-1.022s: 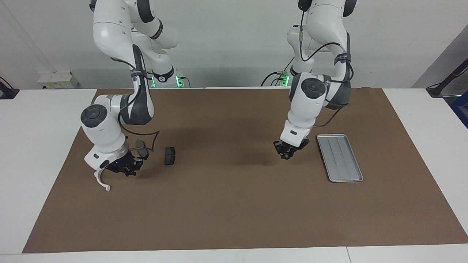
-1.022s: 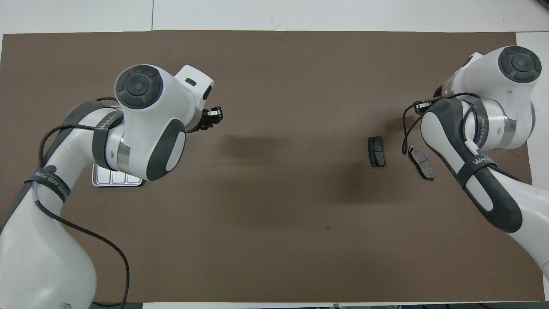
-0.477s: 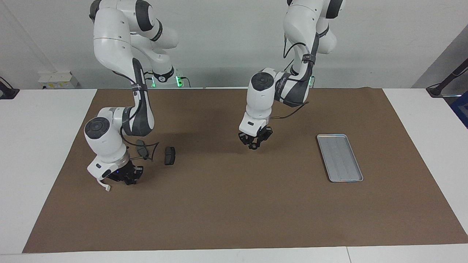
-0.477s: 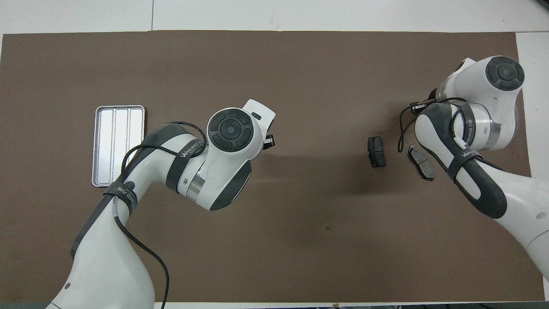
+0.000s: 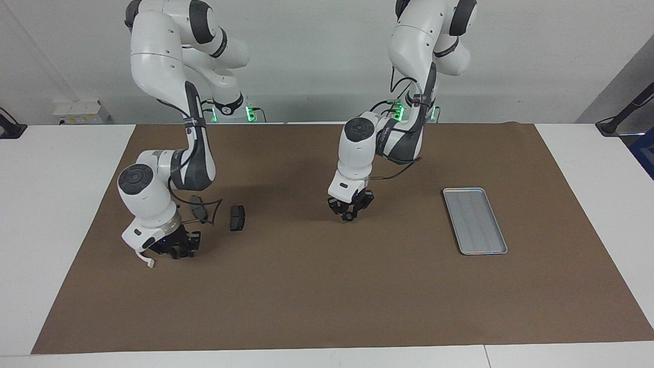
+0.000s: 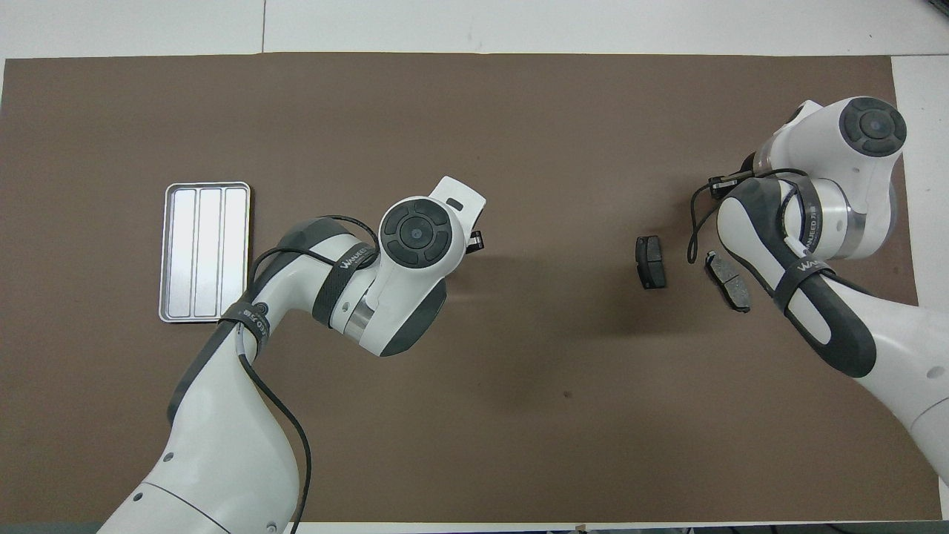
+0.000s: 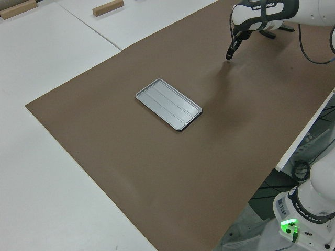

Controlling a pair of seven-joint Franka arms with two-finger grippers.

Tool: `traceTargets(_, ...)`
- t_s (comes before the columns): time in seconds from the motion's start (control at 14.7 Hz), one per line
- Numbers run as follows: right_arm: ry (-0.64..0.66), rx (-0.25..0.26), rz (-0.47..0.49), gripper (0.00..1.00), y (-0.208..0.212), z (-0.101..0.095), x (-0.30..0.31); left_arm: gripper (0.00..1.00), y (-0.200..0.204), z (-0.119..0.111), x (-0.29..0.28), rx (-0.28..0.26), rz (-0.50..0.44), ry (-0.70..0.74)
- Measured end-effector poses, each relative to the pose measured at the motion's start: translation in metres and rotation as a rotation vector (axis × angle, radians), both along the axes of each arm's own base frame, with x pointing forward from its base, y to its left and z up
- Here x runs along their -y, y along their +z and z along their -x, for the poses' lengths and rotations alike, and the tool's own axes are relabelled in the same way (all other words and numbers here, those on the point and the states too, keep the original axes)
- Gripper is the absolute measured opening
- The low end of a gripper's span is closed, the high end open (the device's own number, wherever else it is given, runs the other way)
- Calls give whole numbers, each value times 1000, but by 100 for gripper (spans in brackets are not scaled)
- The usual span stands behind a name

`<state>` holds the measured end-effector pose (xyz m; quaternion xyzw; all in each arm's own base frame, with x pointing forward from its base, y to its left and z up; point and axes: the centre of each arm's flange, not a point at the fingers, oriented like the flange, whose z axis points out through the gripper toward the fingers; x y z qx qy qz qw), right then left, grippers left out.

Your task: Place bearing gear from tray to pile

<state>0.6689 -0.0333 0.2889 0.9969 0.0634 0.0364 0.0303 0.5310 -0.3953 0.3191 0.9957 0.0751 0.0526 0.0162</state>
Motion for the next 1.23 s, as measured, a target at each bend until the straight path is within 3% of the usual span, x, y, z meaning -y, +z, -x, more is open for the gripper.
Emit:
traceTargets(0.2,5,8,-1,93,6,-1,-4,35,-8,3,-1,-4,-5,-1)
traceTargets(0.27,8,9,-1,100,12,-1,-6,35,-11,4,-1,-6,-7,-2)
traceTargets(0.89,52,-36,2,100,120,26,-47,35,-24,10,-3,-4,-13,-8)
traceTargets(1.09,36,-43,1,100,147,37,-62,57,-23,9,-6,-17,-26,-2)
traceTargets(1.23,-1,-48,-1,100,163,46,-81,83,-5,0,-10,-26,-41,15)
